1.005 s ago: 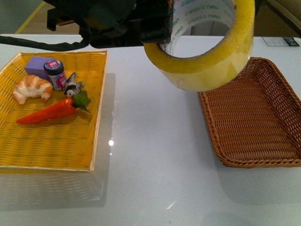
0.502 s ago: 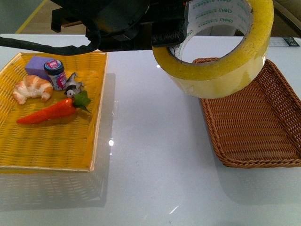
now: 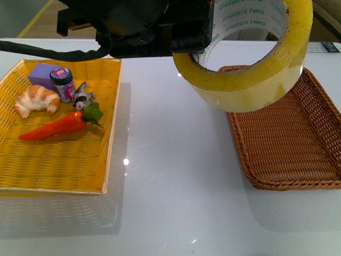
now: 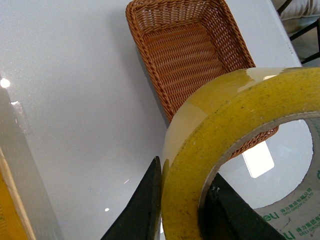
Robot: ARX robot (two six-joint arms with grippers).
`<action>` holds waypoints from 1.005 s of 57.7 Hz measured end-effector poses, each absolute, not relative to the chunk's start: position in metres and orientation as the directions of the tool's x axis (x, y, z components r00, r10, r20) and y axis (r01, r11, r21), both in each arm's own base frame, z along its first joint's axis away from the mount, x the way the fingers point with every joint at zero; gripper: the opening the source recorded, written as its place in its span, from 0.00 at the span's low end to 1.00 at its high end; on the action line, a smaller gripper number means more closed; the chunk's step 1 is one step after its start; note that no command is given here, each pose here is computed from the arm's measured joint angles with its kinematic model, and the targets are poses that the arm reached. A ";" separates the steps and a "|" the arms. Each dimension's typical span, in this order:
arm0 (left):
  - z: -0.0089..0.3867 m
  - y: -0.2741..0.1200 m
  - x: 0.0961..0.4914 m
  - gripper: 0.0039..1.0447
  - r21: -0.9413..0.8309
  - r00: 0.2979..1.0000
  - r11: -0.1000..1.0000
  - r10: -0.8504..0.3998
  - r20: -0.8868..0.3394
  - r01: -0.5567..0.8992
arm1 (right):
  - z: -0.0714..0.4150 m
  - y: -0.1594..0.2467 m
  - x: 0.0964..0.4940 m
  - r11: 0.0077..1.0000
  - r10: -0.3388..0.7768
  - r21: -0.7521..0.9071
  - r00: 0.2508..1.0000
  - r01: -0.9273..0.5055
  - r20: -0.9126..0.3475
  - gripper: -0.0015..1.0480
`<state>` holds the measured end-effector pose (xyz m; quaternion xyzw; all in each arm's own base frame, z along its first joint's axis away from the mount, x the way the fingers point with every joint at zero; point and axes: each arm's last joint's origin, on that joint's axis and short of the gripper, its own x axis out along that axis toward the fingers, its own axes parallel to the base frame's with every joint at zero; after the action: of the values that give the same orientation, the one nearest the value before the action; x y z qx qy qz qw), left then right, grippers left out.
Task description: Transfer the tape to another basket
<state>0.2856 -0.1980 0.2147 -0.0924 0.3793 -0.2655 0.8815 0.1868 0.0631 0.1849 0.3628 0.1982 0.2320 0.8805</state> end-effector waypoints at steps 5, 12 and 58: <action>0.215 -0.198 0.286 0.14 -0.367 0.568 0.840 -0.542 -0.620 0.400 | 0.178 0.067 0.192 0.627 0.566 0.732 0.802 -0.266 -0.193 0.91; 0.215 -0.198 0.285 0.14 -0.367 0.566 0.839 -0.542 -0.621 0.401 | 0.170 0.070 0.199 0.628 0.572 0.735 0.793 -0.256 -0.212 0.91; 0.214 -0.199 0.284 0.14 -0.379 0.548 0.828 -0.558 -0.623 0.413 | 0.165 0.087 0.224 0.563 0.615 0.780 0.769 -0.275 -0.172 0.44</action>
<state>0.2840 -0.1994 0.2143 -0.0944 0.3859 -0.2776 0.8747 0.2245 0.0866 0.1655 0.3888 0.2185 0.2600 0.8565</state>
